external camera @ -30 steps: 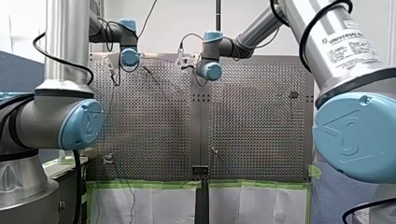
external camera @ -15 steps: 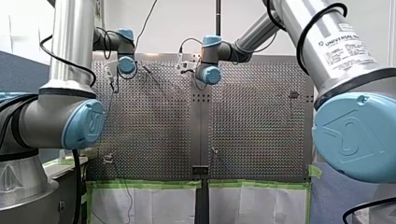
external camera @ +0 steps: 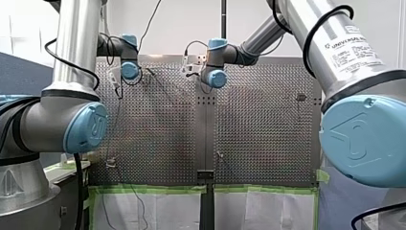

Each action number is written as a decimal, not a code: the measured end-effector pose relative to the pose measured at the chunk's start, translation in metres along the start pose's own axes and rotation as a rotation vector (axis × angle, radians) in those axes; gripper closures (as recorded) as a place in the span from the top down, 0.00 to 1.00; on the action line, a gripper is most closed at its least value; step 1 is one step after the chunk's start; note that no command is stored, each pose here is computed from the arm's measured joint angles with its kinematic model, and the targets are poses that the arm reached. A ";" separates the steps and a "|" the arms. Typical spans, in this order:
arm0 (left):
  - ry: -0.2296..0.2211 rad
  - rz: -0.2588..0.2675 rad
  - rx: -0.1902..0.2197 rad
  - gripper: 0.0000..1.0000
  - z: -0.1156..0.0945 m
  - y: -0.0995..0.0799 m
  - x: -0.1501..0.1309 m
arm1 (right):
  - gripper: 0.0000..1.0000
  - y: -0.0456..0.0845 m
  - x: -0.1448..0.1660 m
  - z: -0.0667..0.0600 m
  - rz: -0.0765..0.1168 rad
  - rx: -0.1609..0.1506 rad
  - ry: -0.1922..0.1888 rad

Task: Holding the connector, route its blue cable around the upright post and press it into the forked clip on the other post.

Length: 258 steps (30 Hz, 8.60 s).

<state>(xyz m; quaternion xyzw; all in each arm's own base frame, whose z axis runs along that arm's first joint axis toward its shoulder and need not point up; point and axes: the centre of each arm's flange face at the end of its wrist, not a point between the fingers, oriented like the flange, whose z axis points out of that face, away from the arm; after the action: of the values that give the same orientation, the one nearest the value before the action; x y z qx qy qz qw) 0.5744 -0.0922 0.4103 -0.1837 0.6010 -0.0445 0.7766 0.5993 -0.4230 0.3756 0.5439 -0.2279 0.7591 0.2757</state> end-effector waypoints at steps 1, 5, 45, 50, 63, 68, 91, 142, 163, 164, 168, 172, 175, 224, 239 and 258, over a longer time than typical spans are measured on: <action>0.000 -0.003 0.000 0.00 0.001 0.000 0.000 | 0.00 0.001 0.000 0.000 -0.001 -0.002 0.001; 0.005 -0.011 0.002 0.00 0.002 0.002 0.003 | 0.00 0.005 -0.001 0.001 -0.002 -0.009 0.004; 0.166 0.020 -0.014 0.89 -0.026 -0.003 0.058 | 0.00 0.012 -0.113 -0.021 -0.012 -0.037 -0.237; 0.172 0.023 -0.012 1.00 -0.028 -0.006 0.059 | 0.00 0.011 -0.122 -0.025 -0.013 -0.037 -0.250; 0.228 0.042 -0.001 1.00 -0.029 -0.007 0.092 | 0.00 0.010 -0.163 -0.038 -0.029 -0.052 -0.312; 0.229 0.043 -0.001 1.00 -0.029 -0.008 0.094 | 0.00 0.012 -0.197 -0.047 -0.036 -0.068 -0.357; 0.221 0.041 0.005 1.00 -0.028 -0.009 0.093 | 0.00 0.008 -0.343 -0.108 -0.076 -0.111 -0.540; 0.238 0.041 0.031 1.00 -0.035 -0.022 0.097 | 0.00 0.124 -0.505 -0.215 -0.095 -0.355 -0.635; 0.238 0.041 0.030 1.00 -0.036 -0.022 0.097 | 0.00 0.158 -0.510 -0.221 -0.136 -0.392 -0.630; 0.238 0.041 0.030 1.00 -0.036 -0.022 0.097 | 0.00 0.158 -0.509 -0.221 -0.139 -0.390 -0.630; 0.239 0.041 0.030 1.00 -0.036 -0.022 0.097 | 0.00 0.158 -0.498 -0.219 -0.138 -0.382 -0.611; 0.240 0.040 0.031 1.00 -0.036 -0.023 0.097 | 0.00 0.157 -0.482 -0.215 -0.129 -0.376 -0.574; 0.241 0.040 0.032 1.00 -0.037 -0.024 0.098 | 0.00 0.157 -0.467 -0.211 -0.135 -0.373 -0.544; 0.266 0.043 0.028 1.00 -0.038 -0.029 0.094 | 0.00 0.129 -0.392 -0.308 -0.133 -0.411 -0.536; 0.291 0.055 0.030 1.00 -0.046 -0.036 0.097 | 0.00 0.139 -0.355 -0.285 -0.113 -0.420 -0.450; 0.400 0.140 0.029 1.00 -0.132 -0.072 0.077 | 0.00 0.140 -0.354 -0.283 -0.104 -0.404 -0.452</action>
<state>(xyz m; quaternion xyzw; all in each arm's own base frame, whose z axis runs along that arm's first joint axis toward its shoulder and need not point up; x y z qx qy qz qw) 0.4813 -0.2119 0.3367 -0.1176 0.7539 -0.0346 0.6455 0.3985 -0.4043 -0.0539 0.6442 -0.4016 0.5430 0.3590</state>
